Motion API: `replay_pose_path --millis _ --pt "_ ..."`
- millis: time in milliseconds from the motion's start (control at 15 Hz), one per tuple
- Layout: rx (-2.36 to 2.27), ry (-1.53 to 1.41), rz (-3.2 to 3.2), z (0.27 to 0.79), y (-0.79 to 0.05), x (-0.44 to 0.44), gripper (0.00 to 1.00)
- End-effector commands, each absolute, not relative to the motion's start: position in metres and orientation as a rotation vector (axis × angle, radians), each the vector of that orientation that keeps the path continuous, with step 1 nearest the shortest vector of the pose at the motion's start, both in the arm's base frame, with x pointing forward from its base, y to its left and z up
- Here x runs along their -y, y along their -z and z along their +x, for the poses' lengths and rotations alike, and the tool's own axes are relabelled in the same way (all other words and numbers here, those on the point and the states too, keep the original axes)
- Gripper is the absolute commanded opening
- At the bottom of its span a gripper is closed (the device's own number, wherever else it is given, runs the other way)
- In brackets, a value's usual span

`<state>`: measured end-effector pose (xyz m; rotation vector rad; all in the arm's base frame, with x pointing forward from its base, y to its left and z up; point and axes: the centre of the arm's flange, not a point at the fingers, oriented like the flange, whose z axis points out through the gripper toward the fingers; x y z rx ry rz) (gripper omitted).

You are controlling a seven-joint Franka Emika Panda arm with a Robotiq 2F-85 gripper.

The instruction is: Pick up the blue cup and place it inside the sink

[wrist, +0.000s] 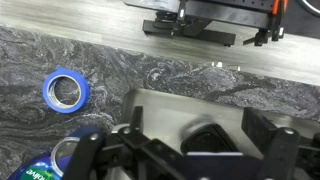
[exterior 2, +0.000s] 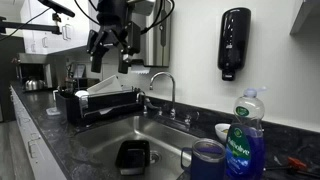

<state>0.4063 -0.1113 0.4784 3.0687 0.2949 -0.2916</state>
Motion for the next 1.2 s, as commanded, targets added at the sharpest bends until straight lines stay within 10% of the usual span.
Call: replay_pose_path --millis 0,1133 --pt "-0.295 0.292 3.069 0.406 -0.478 0.111 1.0" --pt "0.614 0.159 3.149 0.5 -0.376 0.128 1.0"
